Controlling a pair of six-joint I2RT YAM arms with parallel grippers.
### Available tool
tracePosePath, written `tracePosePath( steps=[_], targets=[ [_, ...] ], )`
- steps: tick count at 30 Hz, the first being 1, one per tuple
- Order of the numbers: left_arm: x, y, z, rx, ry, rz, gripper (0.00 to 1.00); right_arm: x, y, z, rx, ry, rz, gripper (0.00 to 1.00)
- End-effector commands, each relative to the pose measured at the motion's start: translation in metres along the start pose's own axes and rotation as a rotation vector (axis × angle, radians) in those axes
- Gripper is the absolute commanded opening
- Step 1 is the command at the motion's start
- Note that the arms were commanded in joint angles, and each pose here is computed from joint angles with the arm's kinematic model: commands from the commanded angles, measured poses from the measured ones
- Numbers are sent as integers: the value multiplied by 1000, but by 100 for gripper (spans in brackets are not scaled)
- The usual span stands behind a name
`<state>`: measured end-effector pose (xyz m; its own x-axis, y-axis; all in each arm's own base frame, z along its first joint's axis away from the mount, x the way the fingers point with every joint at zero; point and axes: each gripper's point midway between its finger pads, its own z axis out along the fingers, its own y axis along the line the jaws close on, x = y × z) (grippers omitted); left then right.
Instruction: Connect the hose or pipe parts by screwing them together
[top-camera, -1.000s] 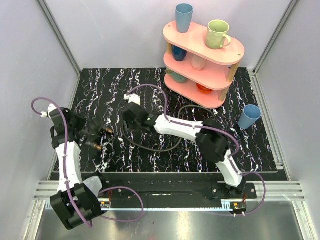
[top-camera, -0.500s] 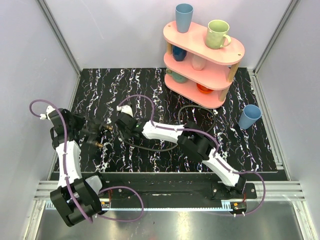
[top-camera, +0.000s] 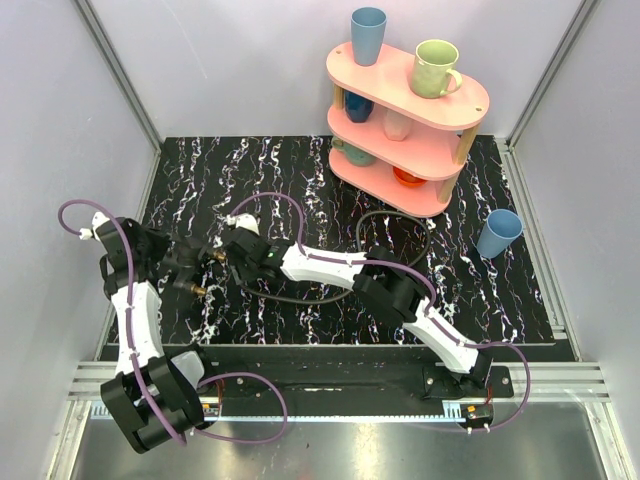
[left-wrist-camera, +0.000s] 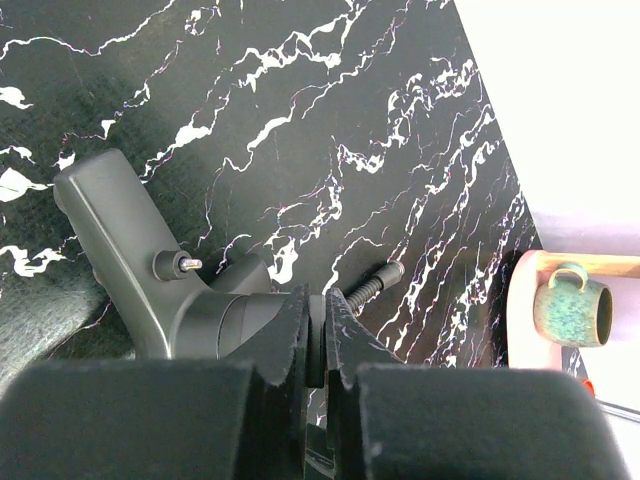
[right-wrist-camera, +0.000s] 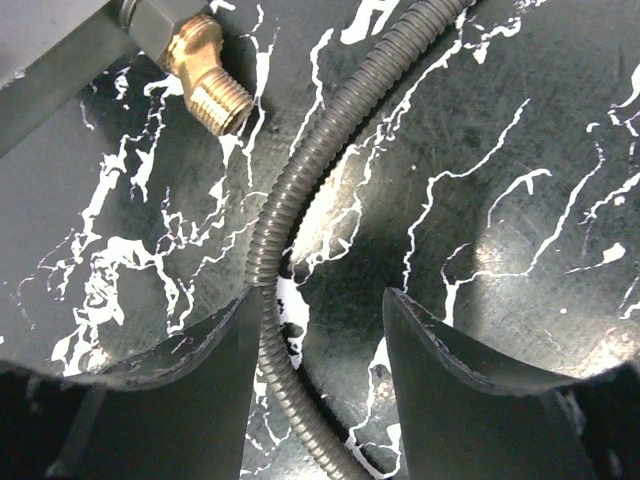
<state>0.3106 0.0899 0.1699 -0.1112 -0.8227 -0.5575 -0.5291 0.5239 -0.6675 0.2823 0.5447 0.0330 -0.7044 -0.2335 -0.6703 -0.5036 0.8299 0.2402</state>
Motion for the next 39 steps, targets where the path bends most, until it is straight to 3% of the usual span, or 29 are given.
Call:
tracePosePath(
  steps=[1, 11, 16, 19, 21, 23, 24, 25, 29, 39],
  targets=[
    [-29, -38, -11, 157, -106, 12, 0, -16, 27, -9, -79, -31, 11, 60],
    [-14, -34, -5, 178, -63, -33, 0, 20, 18, 6, 32, 0, -88, 59],
    [-6, -31, -4, 185, -36, -32, 0, 37, -6, -8, 110, 35, -155, 42],
    [7, -32, -4, 219, 12, -51, 0, 49, -29, -36, 142, 62, -214, 20],
    [21, -31, -3, 265, 47, -102, 0, 51, -43, -52, 153, 51, -274, 16],
    [25, -38, -4, 329, 52, -155, 0, 64, -62, -76, 141, 75, -362, 15],
    [40, -31, -1, 336, 93, -174, 0, 49, -55, -94, 95, 21, -367, 15],
    [40, -34, -1, 366, 89, -179, 0, 76, -72, -99, 87, 78, -434, 15],
    [51, -35, 0, 414, 116, -240, 0, 88, -98, -128, 94, 77, -510, 16],
    [83, -27, 6, 423, 168, -270, 0, 129, -151, -160, 220, 155, -465, 18]
  ],
)
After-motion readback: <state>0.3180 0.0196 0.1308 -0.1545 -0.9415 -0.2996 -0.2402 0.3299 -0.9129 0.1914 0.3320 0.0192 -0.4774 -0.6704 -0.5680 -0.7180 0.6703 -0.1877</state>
